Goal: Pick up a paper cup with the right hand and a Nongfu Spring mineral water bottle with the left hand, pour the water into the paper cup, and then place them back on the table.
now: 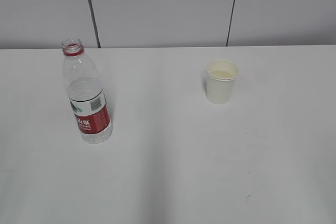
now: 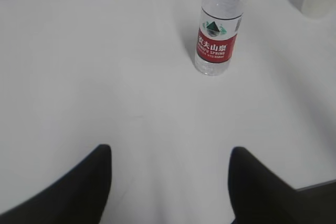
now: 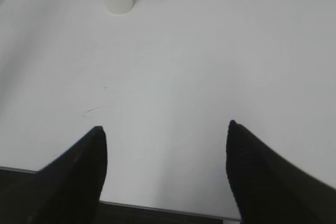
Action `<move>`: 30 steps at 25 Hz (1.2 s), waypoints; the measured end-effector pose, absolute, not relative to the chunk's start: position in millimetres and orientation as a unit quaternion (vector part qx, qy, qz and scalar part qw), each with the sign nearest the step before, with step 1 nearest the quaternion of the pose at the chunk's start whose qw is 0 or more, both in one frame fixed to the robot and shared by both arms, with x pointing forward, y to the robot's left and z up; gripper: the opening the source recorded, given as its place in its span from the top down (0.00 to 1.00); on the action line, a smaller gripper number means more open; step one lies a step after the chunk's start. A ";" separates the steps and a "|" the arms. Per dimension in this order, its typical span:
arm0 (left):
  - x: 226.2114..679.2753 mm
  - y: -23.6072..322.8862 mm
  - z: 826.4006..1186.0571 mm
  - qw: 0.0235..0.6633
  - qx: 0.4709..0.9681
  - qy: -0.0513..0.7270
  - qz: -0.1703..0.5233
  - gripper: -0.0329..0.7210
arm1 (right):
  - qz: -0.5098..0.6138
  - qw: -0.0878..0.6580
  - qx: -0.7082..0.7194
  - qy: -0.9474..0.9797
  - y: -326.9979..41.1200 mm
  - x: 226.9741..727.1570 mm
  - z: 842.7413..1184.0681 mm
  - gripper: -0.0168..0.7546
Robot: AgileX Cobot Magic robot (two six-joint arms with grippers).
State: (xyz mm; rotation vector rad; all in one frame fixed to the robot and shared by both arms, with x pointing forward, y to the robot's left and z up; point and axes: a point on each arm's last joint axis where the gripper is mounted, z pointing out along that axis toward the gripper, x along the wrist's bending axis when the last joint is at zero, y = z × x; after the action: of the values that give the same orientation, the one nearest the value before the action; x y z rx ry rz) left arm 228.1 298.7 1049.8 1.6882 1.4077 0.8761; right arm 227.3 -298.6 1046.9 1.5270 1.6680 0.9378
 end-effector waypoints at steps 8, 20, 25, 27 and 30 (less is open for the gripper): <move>228.0 298.6 1049.8 0.378 0.661 0.551 0.342 0.37 | 0.360 0.340 0.587 0.641 -298.6 227.3 1046.9 0.30; 228.0 298.6 1049.8 0.378 0.661 0.551 0.342 0.37 | 0.375 0.325 0.586 0.641 -295.2 227.0 1047.0 0.30; 228.0 298.6 1049.8 0.378 0.661 0.551 0.342 0.37 | 0.375 0.324 0.586 0.641 -295.1 227.0 1047.0 0.30; 228.0 298.6 1049.8 0.378 0.661 0.551 0.342 0.37 | 0.375 0.324 0.586 0.641 -295.2 227.0 1047.0 0.30; 228.0 298.6 1049.8 0.378 0.661 0.551 0.342 0.37 | 0.374 0.324 0.586 0.641 -295.2 227.2 1046.6 0.30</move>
State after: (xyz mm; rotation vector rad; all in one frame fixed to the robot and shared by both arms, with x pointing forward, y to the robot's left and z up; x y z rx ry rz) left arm 228.0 298.6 1049.8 1.6884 1.4076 0.8746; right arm 227.2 -295.2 1046.6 1.5373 1.6828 0.9820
